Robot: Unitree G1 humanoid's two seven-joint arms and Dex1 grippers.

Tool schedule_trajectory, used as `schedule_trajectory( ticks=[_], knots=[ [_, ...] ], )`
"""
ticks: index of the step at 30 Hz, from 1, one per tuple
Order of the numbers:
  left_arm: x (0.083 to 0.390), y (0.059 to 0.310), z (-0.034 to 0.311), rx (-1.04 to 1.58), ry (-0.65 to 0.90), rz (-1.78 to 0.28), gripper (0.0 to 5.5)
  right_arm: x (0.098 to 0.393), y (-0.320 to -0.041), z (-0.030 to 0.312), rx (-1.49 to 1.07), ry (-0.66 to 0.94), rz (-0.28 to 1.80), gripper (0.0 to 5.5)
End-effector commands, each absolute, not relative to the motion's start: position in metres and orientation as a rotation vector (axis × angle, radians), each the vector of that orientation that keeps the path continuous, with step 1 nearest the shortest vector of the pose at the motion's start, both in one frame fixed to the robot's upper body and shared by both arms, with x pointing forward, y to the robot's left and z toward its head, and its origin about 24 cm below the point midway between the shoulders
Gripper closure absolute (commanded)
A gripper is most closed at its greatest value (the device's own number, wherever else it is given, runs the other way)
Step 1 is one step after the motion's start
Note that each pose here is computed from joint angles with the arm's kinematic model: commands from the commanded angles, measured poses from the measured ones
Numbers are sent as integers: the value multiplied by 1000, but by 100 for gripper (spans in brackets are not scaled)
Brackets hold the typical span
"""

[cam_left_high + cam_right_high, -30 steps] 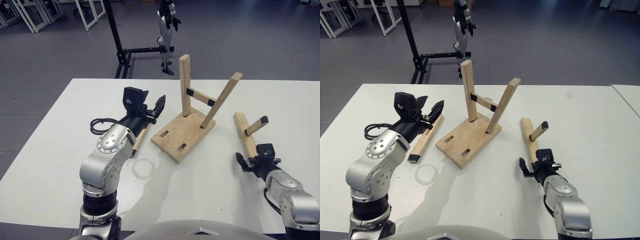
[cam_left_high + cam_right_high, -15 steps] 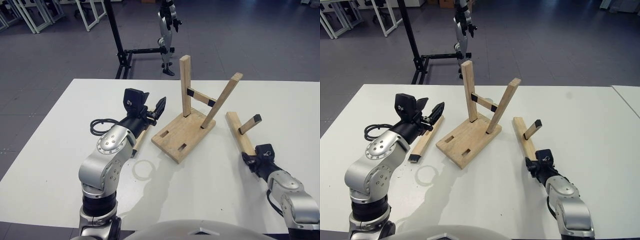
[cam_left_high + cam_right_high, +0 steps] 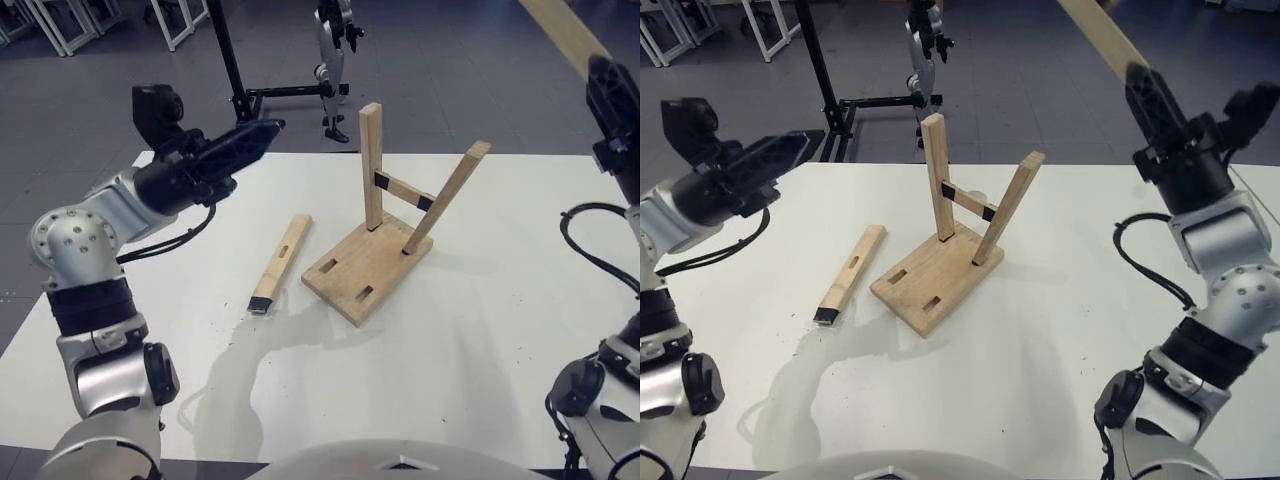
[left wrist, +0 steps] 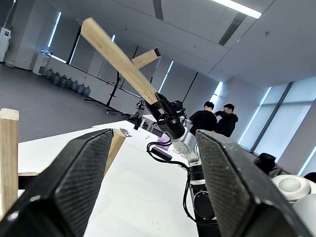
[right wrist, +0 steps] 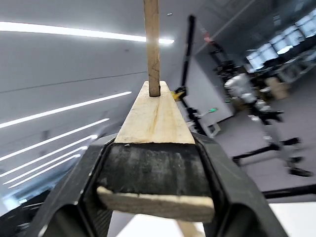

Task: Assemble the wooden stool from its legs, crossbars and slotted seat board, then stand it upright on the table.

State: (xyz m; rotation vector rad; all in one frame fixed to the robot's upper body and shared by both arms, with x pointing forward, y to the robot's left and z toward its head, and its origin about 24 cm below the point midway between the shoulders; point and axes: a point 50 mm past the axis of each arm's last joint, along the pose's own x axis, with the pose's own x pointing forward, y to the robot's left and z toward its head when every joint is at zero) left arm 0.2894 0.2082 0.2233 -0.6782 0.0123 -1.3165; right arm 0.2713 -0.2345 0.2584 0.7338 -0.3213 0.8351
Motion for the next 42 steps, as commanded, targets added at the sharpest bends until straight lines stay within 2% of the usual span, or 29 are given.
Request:
schedule_trajectory(
  ticks=[1,4,6,12,15,19,22,31,42],
  knots=[
    [297,184,223,-796,52,-1412,239,276,-181,248,776,-175,1134,348],
    [297,162,215,-843,99,-1461,239,279,-151,218,806,-30,1202,348],
    [295,158,213,-863,88,-1467,239,278,-139,207,801,25,1231,348],
    [297,154,208,-911,59,-1418,239,271,-126,197,798,69,1254,348],
    [297,151,196,-899,110,-1374,239,270,-121,200,796,63,1262,348],
    [298,152,159,-850,237,-1261,239,270,-115,203,788,69,1268,348],
    [298,153,148,-846,270,-1245,239,269,-113,200,790,78,1259,348],
    [285,168,186,-922,178,-1447,239,264,-109,189,775,139,1249,348],
    [300,166,171,-944,186,-1313,239,261,-105,185,765,172,1264,348]
  ],
)
